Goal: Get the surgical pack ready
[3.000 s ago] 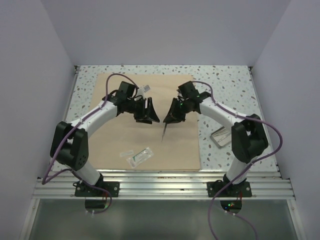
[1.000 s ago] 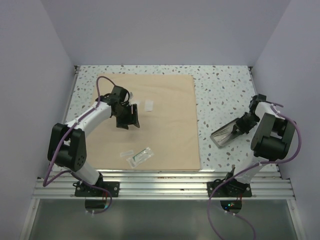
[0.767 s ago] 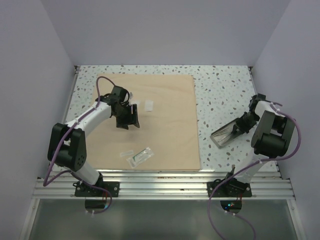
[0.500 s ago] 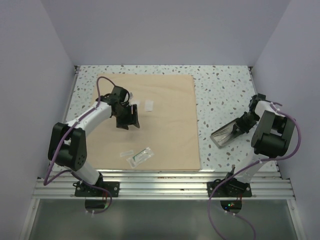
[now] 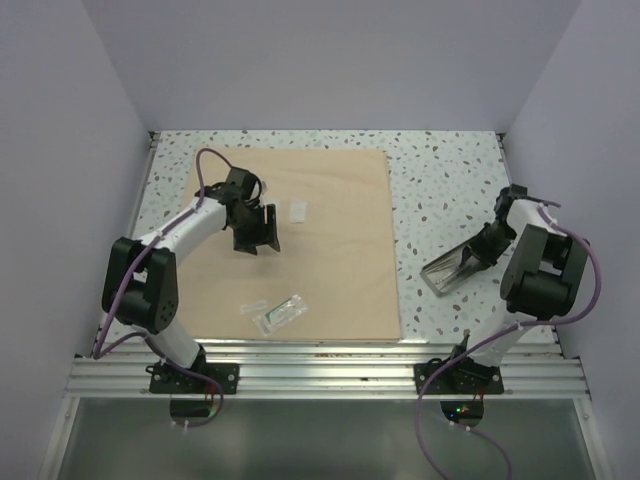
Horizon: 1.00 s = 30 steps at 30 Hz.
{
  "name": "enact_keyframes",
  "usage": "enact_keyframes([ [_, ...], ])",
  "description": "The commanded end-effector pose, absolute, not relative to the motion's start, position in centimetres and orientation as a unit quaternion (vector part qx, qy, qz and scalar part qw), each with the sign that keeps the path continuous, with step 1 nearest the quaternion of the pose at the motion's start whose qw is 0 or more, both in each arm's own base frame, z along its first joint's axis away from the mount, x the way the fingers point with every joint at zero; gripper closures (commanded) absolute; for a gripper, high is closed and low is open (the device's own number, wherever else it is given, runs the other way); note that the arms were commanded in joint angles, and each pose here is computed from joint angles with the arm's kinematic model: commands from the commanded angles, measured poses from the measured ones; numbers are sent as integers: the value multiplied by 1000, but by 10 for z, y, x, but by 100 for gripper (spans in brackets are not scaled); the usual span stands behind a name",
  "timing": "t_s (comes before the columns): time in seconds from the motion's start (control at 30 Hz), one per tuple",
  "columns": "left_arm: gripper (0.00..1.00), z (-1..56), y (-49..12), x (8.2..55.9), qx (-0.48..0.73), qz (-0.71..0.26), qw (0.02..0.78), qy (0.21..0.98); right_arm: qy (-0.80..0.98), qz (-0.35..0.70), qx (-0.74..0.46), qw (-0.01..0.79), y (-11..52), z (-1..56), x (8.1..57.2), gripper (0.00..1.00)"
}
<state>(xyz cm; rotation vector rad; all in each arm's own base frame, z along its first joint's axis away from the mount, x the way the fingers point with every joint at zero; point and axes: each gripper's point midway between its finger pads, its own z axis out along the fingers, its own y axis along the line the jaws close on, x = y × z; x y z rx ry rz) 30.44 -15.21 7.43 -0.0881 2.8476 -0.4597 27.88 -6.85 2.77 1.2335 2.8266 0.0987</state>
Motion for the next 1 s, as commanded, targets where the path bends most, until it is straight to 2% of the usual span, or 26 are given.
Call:
enact_keyframes([
  [0.0, 33, 97, -149, 339, -29, -150, 182, 971, 932, 13, 353, 83, -64, 71, 295, 65],
  [0.23, 33, 106, -148, 376, -11, -151, 217, 964, 954, 64, 250, 150, -8, 128, 328, 61],
  [0.47, 38, 122, -159, 429, 20, -171, 267, 948, 967, 128, 150, 159, 54, 148, 332, 59],
  [0.67, 42, 97, -131, 475, -1, -60, 280, 958, 973, 151, 116, 133, 75, 129, 316, 58],
  [0.8, 49, 87, -124, 484, 3, 19, 276, 961, 973, 159, 108, 125, 79, 120, 306, 58],
  [0.97, 50, 83, -146, 477, 41, 111, 279, 953, 969, 190, 113, 109, 91, 114, 296, 57],
])
